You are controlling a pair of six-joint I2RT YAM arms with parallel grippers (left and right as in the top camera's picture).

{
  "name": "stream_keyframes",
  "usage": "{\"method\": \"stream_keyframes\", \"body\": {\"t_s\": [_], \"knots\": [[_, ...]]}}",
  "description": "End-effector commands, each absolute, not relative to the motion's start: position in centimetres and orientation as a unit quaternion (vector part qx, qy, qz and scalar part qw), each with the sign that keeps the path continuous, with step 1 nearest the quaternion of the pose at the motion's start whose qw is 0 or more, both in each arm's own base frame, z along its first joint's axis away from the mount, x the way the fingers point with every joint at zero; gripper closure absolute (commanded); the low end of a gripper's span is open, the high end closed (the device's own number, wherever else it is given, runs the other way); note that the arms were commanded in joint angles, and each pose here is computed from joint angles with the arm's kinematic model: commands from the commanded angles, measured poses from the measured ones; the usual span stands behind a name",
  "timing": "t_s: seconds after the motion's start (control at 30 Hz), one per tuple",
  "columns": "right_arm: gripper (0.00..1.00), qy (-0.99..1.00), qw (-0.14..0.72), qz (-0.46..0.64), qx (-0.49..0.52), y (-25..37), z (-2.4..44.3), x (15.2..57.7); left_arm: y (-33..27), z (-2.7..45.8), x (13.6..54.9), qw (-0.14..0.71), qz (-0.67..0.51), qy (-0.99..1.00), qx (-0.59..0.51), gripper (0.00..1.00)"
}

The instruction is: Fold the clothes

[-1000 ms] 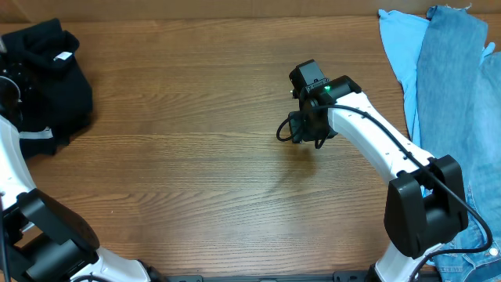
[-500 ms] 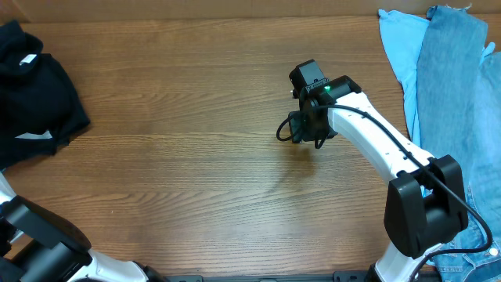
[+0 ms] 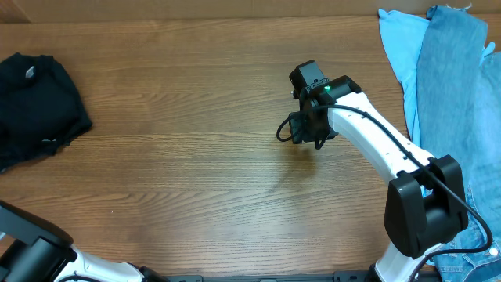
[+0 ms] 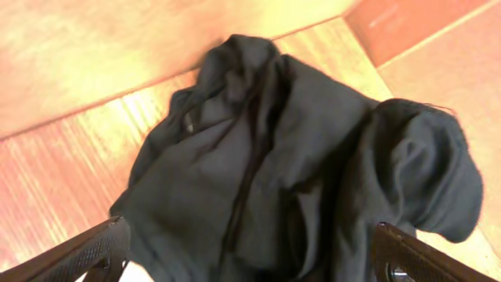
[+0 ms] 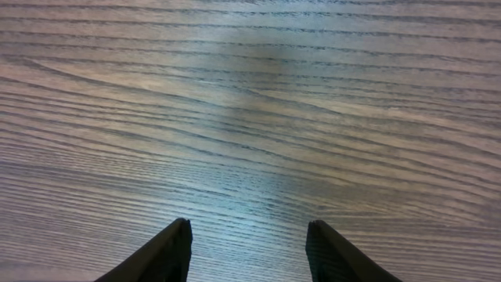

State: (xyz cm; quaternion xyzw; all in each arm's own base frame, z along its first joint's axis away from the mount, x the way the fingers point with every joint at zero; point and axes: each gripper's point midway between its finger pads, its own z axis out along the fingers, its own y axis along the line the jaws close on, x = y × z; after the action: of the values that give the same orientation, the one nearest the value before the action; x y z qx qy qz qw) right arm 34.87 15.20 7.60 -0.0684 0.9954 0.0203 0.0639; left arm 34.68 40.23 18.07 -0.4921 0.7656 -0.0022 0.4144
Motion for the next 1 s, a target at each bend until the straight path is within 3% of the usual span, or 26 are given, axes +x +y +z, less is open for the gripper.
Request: {"method": "stream_keyframes", "body": {"t_s": [0.0, 0.1, 0.17, 0.2, 0.33, 0.5, 0.67, 0.97], "knots": [[0.48, 0.994, 0.077, 0.027, -0.067, 15.5, 8.5, 35.2, 38.6, 18.7, 36.4, 0.427, -0.061, 0.775, -0.463, 0.08], [0.48, 0.994, 0.078, 0.028, -0.067, 15.5, 8.5, 35.3, 33.7, 21.1, 40.1, 0.466, -0.159, 0.795, -0.354, 0.25], [0.48, 0.994, 0.078, 0.028, -0.065, 15.5, 8.5, 35.3, 31.7, 21.9, 41.5, 0.475, -0.148, 0.814, -0.301, 0.27], [0.49, 0.994, 0.078, 0.028, -0.065, 15.5, 8.5, 35.3, 30.8, 22.5, 42.0, 0.478, -0.132, 0.824, -0.276, 0.34], [0.49, 0.994, 0.086, 0.030, -0.065, 15.7, 8.6, 35.7, 24.3, 23.8, 44.3, 0.455, -0.057, 0.871, -0.173, 0.94], [0.48, 0.994, 0.082, 0.029, -0.065, 15.6, 8.5, 35.5, 22.0, 19.4, 46.3, 0.386, 0.016, 0.906, -0.174, 0.96], [0.48, 0.995, 0.076, 0.027, -0.065, 15.5, 8.5, 35.2, 26.3, 16.5, 44.9, 0.342, 0.103, 0.906, -0.228, 0.96], [0.48, 0.995, 0.065, 0.023, -0.065, 15.3, 8.4, 34.7, 29.8, 10.5, 44.7, 0.303, 0.121, 0.909, -0.258, 0.96]]}}
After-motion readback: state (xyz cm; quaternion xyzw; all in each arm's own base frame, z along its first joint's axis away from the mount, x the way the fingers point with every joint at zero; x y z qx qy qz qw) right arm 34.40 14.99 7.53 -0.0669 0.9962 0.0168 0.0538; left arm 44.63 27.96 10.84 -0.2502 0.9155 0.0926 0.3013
